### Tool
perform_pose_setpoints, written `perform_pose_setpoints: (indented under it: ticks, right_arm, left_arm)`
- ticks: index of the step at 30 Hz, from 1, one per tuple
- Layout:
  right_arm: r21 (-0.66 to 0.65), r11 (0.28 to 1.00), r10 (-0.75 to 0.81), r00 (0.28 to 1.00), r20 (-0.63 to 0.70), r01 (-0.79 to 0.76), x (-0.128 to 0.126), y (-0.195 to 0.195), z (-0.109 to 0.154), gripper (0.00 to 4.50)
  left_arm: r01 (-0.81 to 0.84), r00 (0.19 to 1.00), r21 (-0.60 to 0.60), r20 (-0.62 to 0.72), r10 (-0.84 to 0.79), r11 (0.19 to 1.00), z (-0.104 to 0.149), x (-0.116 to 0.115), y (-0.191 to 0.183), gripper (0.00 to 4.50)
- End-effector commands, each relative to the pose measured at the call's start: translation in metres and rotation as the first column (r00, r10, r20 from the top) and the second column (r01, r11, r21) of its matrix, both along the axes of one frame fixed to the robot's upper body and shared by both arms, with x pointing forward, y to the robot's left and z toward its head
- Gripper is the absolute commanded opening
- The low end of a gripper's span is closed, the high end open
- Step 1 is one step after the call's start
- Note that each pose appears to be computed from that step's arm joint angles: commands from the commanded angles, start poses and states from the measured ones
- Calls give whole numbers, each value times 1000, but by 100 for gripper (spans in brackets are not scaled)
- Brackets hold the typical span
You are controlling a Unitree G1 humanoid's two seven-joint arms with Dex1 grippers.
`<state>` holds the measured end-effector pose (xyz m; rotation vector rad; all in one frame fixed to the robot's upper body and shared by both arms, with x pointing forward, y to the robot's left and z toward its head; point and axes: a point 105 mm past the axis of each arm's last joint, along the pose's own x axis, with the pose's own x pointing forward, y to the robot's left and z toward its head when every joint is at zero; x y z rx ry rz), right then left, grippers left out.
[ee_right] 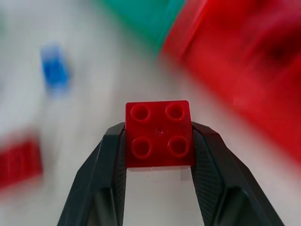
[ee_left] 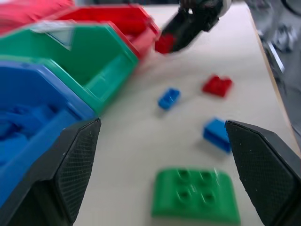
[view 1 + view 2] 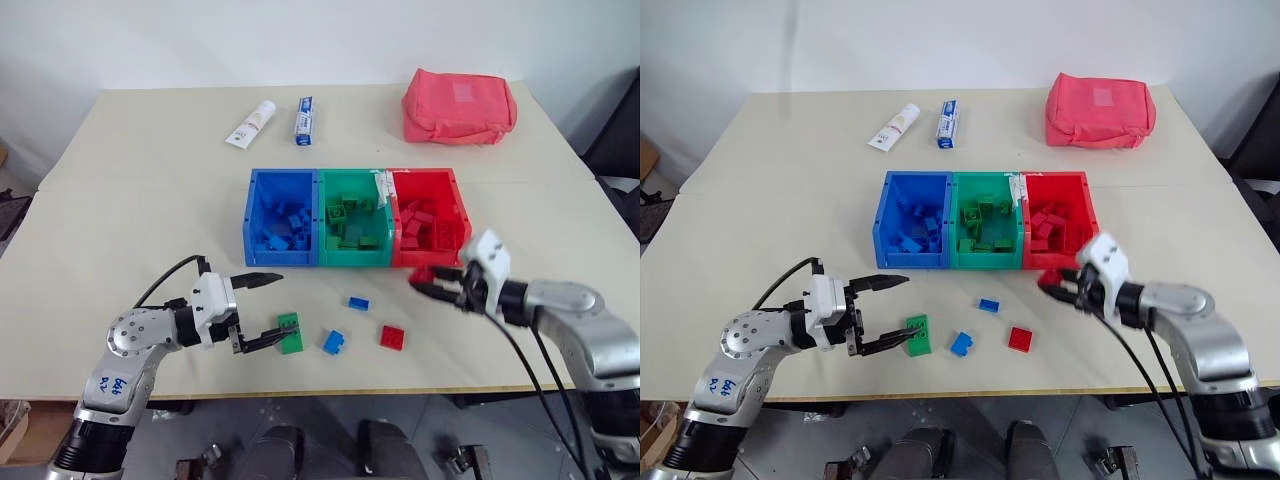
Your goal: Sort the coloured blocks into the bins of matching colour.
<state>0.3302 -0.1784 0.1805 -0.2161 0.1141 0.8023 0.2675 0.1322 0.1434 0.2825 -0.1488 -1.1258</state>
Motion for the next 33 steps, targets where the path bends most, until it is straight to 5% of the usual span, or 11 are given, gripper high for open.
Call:
perform_pose_setpoints:
  ticks: [1,8,9,16,19,24,33]
  right_arm:
    - [73,994,-88,986,140,79,19,-6,42,148]
    - [48,959,-284,933,223,280,67,-21,56,148]
    - [56,959,-284,931,230,279,69,-20,56,219]
    - [47,971,-240,927,289,236,56,-28,58,439]
    - [23,988,-152,938,312,153,35,-28,55,445]
    - [-32,994,109,960,257,-104,-34,-37,34,445]
    - [-297,938,204,978,47,-181,-73,-81,-21,445]
  left_arm:
    - [-64,997,-46,30,65,997,13,3,5,450]
    - [-92,992,-37,85,95,995,20,6,4,450]
    - [-96,992,-38,80,99,995,19,7,5,450]
    - [-119,991,-49,60,121,992,21,16,16,450]
    - [-103,993,-42,49,105,994,22,16,20,450]
    - [7,1000,102,12,-9,995,3,8,26,450]
    - [226,973,145,12,-230,963,-8,-1,2,450]
